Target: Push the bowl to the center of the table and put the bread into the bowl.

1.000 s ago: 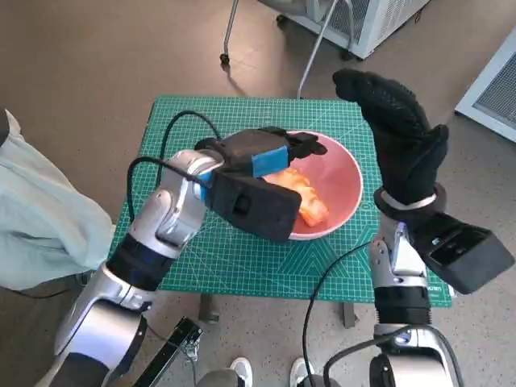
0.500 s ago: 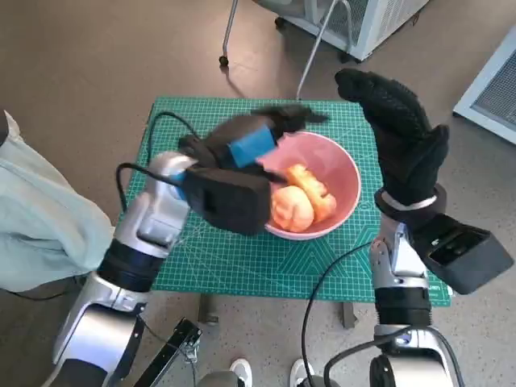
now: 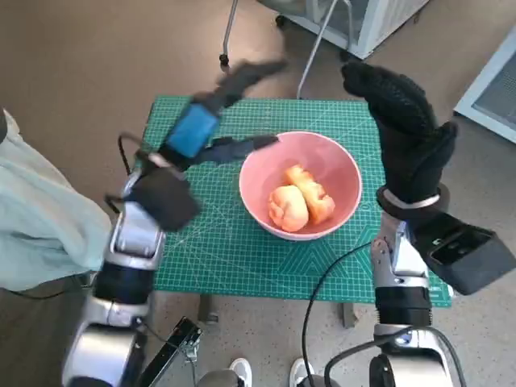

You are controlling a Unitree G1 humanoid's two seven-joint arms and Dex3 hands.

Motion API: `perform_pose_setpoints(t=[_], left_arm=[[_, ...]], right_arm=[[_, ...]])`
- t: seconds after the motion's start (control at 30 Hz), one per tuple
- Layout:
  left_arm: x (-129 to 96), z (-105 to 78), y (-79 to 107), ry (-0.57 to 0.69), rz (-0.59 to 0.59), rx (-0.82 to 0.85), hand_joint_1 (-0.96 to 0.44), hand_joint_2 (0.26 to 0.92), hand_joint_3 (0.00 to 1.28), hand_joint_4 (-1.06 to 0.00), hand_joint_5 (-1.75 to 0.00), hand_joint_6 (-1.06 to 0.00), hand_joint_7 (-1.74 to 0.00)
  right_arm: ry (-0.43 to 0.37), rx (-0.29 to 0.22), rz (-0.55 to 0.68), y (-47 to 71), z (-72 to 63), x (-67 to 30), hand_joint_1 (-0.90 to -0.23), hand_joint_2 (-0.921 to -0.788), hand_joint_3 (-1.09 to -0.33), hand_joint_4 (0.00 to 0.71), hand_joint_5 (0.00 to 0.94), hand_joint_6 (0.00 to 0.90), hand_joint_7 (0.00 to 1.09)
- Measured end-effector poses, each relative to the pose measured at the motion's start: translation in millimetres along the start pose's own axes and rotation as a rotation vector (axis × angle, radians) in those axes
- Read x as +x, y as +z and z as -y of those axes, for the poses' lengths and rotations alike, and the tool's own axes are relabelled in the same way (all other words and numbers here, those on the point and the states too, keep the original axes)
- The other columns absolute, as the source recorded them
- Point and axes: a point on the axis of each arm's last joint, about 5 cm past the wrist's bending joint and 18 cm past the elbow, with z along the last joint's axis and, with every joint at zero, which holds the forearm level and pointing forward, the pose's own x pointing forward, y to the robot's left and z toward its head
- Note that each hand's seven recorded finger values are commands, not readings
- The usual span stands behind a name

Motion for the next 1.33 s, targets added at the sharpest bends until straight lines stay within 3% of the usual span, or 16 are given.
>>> perform_pose_setpoints(t=[0.13, 0.37, 0.83, 1.33], left_arm=[[-7, 5.1, 2.4, 0.061, 0.054, -0.11, -0.39, 0.921, 0.28, -0.39, -0.01, -0.17, -0.59], [-11, -3.9, 8.2, 0.069, 0.106, -0.1, -0.41, 0.921, 0.29, -0.37, 0.0, -0.11, -0.65], [-16, -9.6, 10.2, 0.071, 0.117, -0.09, -0.42, 0.921, 0.28, -0.34, 0.0, -0.11, -0.55], [-17, -11.7, 12.6, 0.074, 0.134, -0.043, -0.41, 0.921, 0.28, -0.3, 0.0, -0.12, -0.53]], right_arm=[[0.009, -0.015, 0.003, 2.2, -2.2, 3.8, -0.684, -0.921, -0.788, 0.3, 0.002, -0.001, 0.82], [0.003, -0.024, 0.011, 5.6, -1.5, 8.0, -0.675, -0.921, -0.791, 0.292, 0.0, -0.001, 0.8], [0.029, -0.007, 0.007, 7.5, -4.0, 20.8, -0.672, -0.921, -0.79, 0.287, 0.001, -0.001, 0.79], [0.039, 0.0, 0.004, 7.4, -5.1, 22.5, -0.657, -0.921, -0.795, 0.285, 0.0, -0.001, 0.78]])
